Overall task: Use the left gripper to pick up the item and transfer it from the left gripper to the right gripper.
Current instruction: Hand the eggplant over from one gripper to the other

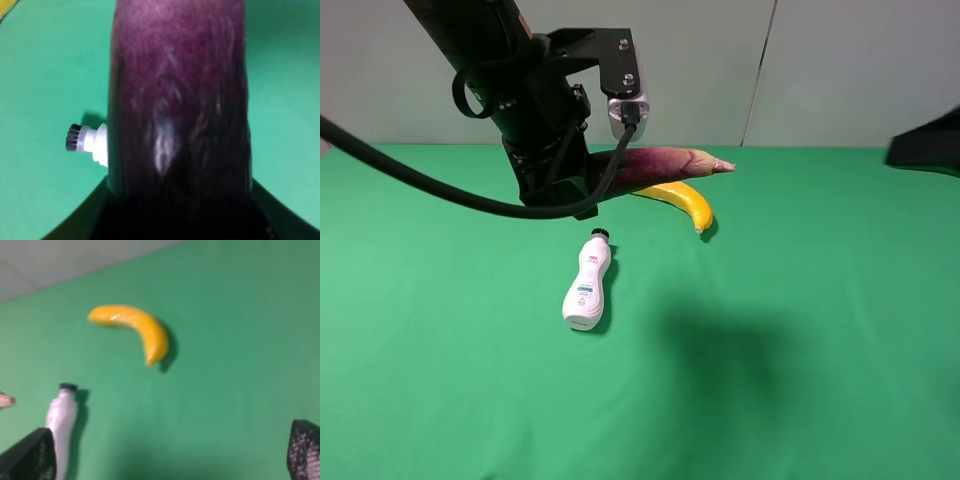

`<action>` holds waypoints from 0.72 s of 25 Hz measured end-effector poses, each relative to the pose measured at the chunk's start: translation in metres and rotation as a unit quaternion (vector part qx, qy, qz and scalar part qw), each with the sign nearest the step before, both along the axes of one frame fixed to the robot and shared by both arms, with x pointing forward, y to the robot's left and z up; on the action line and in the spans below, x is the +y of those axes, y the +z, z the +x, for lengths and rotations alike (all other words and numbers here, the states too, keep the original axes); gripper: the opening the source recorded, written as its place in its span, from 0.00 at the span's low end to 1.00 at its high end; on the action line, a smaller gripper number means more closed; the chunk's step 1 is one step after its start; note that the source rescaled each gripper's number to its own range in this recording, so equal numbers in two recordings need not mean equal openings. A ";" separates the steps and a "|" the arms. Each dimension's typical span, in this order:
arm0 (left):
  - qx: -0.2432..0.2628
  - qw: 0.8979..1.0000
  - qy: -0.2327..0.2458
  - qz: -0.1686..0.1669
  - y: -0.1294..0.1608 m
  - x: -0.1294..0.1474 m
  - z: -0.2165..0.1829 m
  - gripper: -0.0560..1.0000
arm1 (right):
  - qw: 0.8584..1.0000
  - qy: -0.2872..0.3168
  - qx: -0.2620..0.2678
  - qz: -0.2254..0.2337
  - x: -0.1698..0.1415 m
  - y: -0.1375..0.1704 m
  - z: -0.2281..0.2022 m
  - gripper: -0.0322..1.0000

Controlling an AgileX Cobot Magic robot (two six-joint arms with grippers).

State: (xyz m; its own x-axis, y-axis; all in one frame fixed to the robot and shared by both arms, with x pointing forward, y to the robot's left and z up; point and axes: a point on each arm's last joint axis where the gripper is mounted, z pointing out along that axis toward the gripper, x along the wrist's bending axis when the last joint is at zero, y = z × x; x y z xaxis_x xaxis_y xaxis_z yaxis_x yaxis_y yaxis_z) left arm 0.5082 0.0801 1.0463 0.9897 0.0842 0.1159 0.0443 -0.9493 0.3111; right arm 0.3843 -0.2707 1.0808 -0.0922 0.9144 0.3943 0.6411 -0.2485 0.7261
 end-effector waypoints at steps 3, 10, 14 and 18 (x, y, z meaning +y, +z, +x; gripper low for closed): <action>-0.002 1.000 0.000 -0.001 0.000 0.000 0.000 0.05 | 0.999 0.029 0.017 0.034 0.007 -0.008 0.018 1.00; -0.008 1.000 0.002 -0.006 0.001 -0.001 0.002 0.05 | 0.991 0.088 0.025 0.101 0.020 -0.022 0.048 1.00; -0.010 1.000 0.002 -0.007 0.001 -0.001 0.002 0.05 | 0.983 0.123 0.032 0.130 0.026 -0.031 0.059 1.00; -0.010 1.000 0.002 -0.007 0.001 -0.001 0.002 0.05 | 0.974 0.157 0.039 0.158 0.032 -0.040 0.070 1.00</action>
State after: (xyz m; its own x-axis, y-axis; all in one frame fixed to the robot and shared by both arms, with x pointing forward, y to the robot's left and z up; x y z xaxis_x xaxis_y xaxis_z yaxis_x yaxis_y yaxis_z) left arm 0.5101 0.0790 1.0470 0.9868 0.0904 0.1347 0.0421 -0.9447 0.3251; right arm 0.4542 -0.2384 1.0407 -0.3072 0.6777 0.6682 0.7712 -0.2342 0.5920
